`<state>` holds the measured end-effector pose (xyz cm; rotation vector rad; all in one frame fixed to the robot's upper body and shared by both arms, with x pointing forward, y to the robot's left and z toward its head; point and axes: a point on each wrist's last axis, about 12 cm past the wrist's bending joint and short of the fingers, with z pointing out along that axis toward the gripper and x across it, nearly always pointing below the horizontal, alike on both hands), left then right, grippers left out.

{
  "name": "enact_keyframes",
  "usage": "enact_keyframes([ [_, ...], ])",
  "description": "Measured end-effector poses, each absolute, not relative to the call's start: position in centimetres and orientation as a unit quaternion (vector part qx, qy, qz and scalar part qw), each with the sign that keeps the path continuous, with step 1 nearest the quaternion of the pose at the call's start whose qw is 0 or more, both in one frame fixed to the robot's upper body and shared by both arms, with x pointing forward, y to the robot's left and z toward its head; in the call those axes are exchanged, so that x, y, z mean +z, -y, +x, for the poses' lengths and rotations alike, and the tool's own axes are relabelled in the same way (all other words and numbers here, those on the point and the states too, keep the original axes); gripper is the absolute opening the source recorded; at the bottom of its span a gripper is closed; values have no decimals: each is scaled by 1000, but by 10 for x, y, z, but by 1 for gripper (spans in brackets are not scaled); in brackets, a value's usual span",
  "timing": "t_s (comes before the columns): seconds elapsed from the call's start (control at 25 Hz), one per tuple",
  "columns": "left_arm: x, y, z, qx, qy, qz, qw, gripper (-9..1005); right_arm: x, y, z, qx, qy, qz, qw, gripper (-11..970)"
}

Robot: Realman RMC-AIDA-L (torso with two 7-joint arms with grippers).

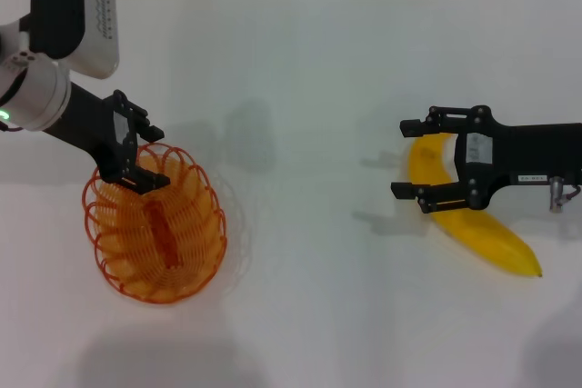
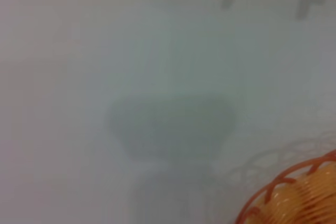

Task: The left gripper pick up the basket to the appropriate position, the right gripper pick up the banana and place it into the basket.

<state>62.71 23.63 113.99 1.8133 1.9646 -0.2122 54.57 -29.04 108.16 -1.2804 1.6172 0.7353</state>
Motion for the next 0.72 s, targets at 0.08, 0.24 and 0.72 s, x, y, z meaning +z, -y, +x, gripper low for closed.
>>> enact_keyframes([
  [0.08,1140,-236,627,-77,-713,659,228,712,1082,290,546,299,-657,-520,458,834],
  [0.24,1140,-235,628,-76,-710,661,231,697,1081,291,545,299,-657,-520,458,834],
  [0.72,1136,-226,626,-65,-699,678,218,681,1081,291,545,298,-658,-519,458,834],
])
